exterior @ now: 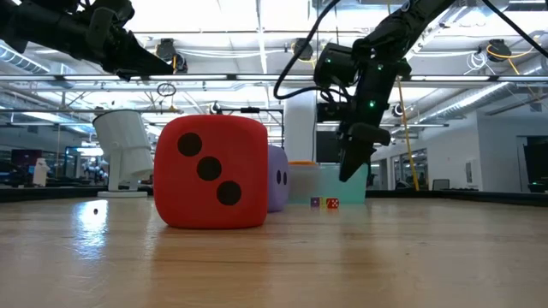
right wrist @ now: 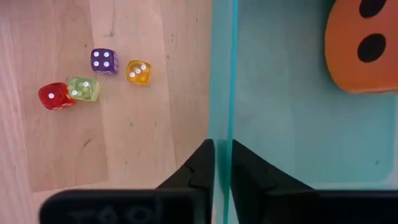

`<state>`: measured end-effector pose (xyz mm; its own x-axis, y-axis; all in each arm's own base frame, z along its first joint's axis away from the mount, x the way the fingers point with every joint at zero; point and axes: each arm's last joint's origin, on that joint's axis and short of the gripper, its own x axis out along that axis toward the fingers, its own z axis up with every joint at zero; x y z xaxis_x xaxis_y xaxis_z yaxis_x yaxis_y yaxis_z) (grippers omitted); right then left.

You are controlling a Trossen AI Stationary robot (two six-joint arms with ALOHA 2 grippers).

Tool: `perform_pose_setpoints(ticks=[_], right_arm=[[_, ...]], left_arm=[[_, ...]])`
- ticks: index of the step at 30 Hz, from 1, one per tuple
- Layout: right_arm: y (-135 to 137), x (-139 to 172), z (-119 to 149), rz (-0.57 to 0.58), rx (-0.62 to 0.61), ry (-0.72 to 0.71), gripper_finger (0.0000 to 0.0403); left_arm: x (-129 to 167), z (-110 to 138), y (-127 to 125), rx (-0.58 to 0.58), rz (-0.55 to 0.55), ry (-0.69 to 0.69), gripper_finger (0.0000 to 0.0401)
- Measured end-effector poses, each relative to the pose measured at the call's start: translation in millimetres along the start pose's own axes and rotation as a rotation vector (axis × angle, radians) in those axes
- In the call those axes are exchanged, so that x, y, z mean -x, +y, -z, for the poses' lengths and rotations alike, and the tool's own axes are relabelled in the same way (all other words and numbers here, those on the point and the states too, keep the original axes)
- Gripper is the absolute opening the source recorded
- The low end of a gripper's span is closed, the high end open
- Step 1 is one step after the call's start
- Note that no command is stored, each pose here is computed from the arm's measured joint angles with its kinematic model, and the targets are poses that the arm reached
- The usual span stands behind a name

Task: Pick & Place Dice
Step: Adjust the blue container, then put the large purple dice into the green container

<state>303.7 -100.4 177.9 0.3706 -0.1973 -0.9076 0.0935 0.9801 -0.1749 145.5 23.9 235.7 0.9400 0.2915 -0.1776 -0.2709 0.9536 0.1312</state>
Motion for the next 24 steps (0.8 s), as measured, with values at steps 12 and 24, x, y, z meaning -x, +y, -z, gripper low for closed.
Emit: perform_pose_setpoints(ticks=[12,24], right_arm=[[-0.5,0.1,-2.2,-0.011,0.053,-0.028,0.0168],[-12.1,47.4,-15.4,0.074,0.085,-0.275,0.0212]], left_arm=[[0.0,0.1,-0.1,0.001,0.001,0.001,0.0008],[0.0,0.8,-0.2,0.012,0.002,0.008,0.0008]])
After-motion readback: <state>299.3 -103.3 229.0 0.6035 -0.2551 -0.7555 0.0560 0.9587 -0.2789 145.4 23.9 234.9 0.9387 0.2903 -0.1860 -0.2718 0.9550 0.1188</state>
